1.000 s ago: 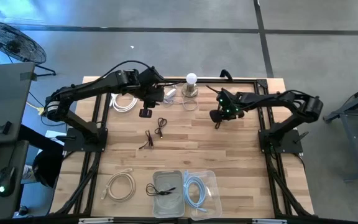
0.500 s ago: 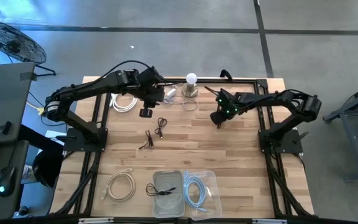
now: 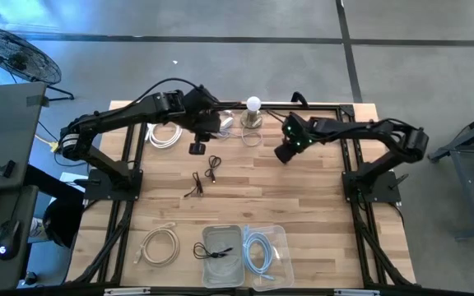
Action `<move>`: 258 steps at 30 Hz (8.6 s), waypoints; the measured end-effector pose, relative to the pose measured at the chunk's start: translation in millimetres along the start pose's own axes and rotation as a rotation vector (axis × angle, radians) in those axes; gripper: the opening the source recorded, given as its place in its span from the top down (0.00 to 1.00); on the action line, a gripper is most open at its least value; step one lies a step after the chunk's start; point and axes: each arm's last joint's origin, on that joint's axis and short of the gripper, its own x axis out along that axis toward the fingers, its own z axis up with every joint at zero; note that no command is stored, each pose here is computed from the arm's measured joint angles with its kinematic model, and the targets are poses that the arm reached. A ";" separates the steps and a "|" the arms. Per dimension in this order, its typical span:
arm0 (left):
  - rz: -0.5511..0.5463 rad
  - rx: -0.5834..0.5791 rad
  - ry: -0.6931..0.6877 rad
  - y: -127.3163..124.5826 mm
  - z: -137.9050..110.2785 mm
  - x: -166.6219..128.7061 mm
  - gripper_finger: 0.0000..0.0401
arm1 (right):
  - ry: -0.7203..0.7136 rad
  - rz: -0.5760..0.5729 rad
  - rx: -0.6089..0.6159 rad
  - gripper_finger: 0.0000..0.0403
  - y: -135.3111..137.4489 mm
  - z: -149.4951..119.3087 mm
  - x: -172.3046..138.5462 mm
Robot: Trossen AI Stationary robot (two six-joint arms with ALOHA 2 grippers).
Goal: Pick & Place USB Port
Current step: Put the black charger cable into the gray bin, then put the white HDMI cable into the transparent bin
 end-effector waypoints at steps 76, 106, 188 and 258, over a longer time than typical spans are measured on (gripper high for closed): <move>-0.259 0.165 -0.847 -1.1 72.5 -11.9 0.82 | -0.611 0.476 -0.789 0.93 162.0 21.7 -181.3; -0.148 0.097 -0.724 -27.8 42.3 -90.1 0.91 | -0.764 0.414 -0.697 0.49 137.3 9.1 -231.2; -0.431 -1.074 -0.168 -323.8 17.8 39.8 0.91 | -0.661 0.564 -0.811 0.50 113.4 -58.6 -280.7; 0.131 -0.354 0.205 -91.6 45.1 -79.2 0.64 | -0.734 0.447 -0.838 0.51 120.1 -63.3 -259.9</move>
